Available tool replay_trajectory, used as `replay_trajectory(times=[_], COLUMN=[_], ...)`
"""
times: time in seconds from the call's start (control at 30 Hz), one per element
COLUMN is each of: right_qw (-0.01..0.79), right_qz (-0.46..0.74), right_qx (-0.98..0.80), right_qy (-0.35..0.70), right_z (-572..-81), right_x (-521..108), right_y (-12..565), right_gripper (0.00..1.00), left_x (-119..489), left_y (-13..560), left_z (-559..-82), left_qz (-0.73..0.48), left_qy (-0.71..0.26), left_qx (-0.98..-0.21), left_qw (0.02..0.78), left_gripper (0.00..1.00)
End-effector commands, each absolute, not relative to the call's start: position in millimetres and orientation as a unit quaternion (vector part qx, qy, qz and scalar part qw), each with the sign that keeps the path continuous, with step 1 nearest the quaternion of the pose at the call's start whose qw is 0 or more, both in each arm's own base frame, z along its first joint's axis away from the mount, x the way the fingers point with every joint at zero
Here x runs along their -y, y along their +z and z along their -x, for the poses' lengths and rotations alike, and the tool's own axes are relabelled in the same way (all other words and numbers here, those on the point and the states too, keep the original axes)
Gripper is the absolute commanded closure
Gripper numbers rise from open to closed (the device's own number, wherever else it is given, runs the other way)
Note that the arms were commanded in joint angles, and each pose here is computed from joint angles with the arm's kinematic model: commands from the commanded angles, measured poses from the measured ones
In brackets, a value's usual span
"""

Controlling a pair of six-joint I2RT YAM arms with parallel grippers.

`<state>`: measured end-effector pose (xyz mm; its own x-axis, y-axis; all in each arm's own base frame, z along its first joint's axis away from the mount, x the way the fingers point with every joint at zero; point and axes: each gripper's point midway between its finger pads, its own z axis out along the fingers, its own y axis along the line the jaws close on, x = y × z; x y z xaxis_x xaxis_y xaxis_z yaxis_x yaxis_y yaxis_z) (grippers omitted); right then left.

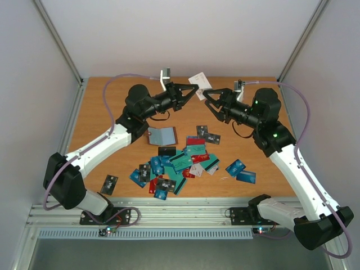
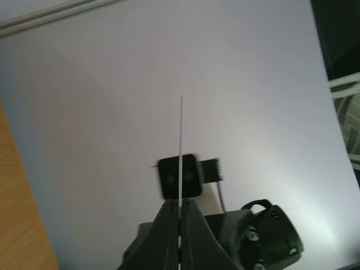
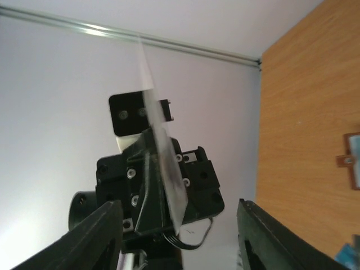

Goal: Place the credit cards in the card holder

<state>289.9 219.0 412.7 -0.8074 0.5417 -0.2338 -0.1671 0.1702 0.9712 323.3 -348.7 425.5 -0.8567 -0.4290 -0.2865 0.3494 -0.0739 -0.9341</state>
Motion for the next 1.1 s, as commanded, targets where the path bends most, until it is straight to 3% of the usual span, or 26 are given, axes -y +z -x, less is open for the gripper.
replay_trajectory(times=[0.0,0.13,0.3,0.67,1.07], right_qw=[0.287,0.288,0.244,0.155,0.076], right_qz=[-0.112,-0.108,-0.096,-0.051,-0.005], right_qx=[-0.764,-0.811,-0.848,-0.868,-0.889], right_qy=[0.566,0.498,0.460,0.469,0.452], right_z=[-278,-274,-278,-317,-360], right_x=[-210,-197,-201,-245,-307], right_y=[400,374,336,259,182], right_gripper=[0.40,0.38,0.39,0.43,0.47], left_x=[325,305,260,209,182], left_y=[401,330,257,169,117], left_z=[-320,-311,-320,-366,-374], left_qz=[0.022,-0.004,-0.009,0.020,0.032], left_qy=[-0.697,-0.588,-0.464,-0.434,-0.415], left_qx=[-0.671,-0.782,-0.862,-0.878,-0.893], left_qw=[0.253,0.209,0.204,0.200,0.172], left_gripper=[1.00,1.00,1.00,1.00,1.00])
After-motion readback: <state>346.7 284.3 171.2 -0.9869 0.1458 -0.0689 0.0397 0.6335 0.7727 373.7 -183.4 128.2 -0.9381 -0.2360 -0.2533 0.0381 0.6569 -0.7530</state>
